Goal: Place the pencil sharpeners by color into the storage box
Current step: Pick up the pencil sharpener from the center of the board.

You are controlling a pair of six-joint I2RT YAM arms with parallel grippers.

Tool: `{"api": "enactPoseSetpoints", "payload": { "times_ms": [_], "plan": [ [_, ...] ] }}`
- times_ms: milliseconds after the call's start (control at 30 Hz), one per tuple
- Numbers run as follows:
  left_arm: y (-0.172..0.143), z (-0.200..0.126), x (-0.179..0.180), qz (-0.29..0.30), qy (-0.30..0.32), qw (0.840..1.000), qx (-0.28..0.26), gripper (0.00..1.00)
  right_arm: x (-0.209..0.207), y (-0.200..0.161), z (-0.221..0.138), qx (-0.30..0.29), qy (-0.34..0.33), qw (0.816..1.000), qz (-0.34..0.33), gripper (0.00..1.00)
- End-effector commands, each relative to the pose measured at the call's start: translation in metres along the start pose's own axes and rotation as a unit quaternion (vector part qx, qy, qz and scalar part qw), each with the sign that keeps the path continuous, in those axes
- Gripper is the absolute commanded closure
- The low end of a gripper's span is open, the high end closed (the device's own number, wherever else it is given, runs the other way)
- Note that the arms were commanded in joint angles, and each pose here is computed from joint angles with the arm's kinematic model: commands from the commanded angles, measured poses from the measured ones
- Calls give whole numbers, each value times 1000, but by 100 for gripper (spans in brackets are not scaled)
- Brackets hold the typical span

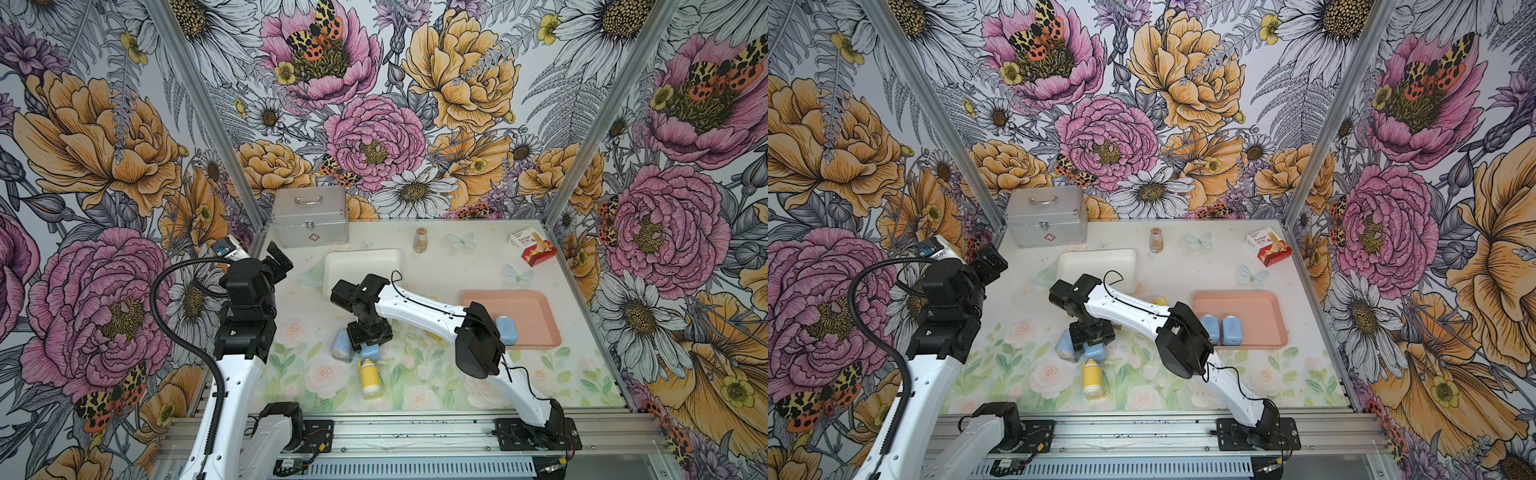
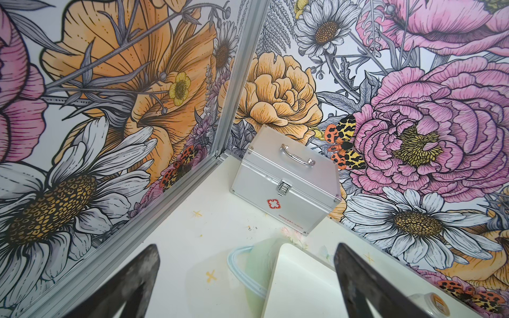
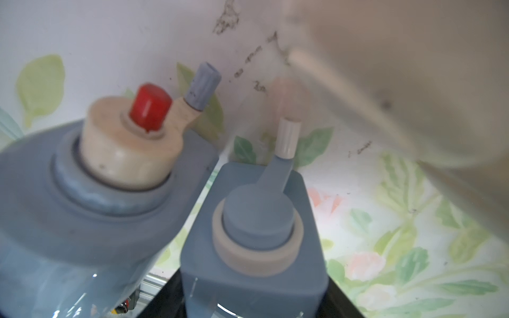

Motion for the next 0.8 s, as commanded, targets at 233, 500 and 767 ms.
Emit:
{"api": "enactPoseSetpoints", "payload": {
  "times_ms": [233, 500, 767],
  "plan": [
    [-4, 1, 1, -5, -4, 1000, 6, 2, -7, 8, -1, -9, -6, 1000, 4, 51],
    [-4, 1, 1, -6, -4, 1000, 6, 1, -13, 9, -17, -26, -4, 1000, -2, 56],
    [-5, 2, 0, -5, -6, 1000, 8, 1, -17, 3, -33, -35, 4, 999, -18, 57]
  ]
}}
Point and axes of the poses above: each gripper's point midway between its finger pads, its own z axis out along the fingers, its own x axis along the line the jaws close on, y = z × x, the point moved 3 cm from there along -z, back along the fingers, and after that the axes turned 13 degrees about z, right-handed, at the moved point
